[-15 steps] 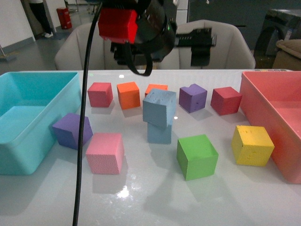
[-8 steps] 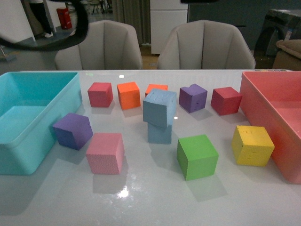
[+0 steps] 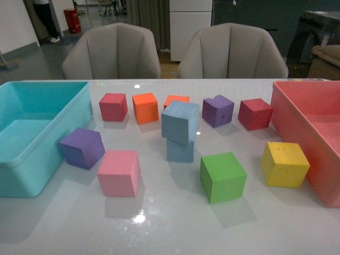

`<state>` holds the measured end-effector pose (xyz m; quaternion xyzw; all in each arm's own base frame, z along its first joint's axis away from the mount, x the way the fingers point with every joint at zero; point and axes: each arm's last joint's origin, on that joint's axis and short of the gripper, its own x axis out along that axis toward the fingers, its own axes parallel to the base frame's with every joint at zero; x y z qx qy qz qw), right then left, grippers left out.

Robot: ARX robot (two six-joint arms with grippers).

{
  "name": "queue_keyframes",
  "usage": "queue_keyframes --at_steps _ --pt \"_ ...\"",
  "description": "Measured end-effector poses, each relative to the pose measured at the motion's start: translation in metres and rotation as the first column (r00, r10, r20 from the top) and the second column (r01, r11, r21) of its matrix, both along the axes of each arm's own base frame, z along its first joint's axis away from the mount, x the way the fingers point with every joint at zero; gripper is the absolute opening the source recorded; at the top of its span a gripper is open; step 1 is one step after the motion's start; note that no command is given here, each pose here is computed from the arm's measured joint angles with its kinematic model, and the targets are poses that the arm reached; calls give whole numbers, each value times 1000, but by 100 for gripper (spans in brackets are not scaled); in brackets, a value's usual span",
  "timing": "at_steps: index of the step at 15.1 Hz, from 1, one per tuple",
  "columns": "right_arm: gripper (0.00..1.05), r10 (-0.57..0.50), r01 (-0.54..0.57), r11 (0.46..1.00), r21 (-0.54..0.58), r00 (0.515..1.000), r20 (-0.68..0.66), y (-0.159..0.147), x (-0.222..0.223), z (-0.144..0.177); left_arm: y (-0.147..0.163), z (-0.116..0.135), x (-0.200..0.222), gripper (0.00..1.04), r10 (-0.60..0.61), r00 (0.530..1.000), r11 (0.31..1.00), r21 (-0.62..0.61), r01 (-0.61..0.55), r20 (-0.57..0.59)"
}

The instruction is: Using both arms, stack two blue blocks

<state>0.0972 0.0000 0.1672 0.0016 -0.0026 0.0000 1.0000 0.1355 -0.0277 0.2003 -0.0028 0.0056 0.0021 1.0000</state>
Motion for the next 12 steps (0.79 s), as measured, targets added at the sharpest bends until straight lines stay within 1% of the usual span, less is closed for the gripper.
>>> queue_keyframes --at_steps 7,8,10,12 --pt "98 0 0 1000 0 1000 0 0 0 0 18 -19 -14 2 -5 1000 1000 -2 5 2" --pt "98 0 0 1000 0 1000 0 0 0 0 24 -21 -16 2 -13 1000 1000 0 13 5" --pt "98 0 0 1000 0 1000 0 0 0 0 29 -21 -18 2 21 1000 1000 -2 -21 9" --pt "98 0 0 1000 0 1000 0 0 0 0 29 -21 -19 2 16 1000 1000 -1 -16 14"
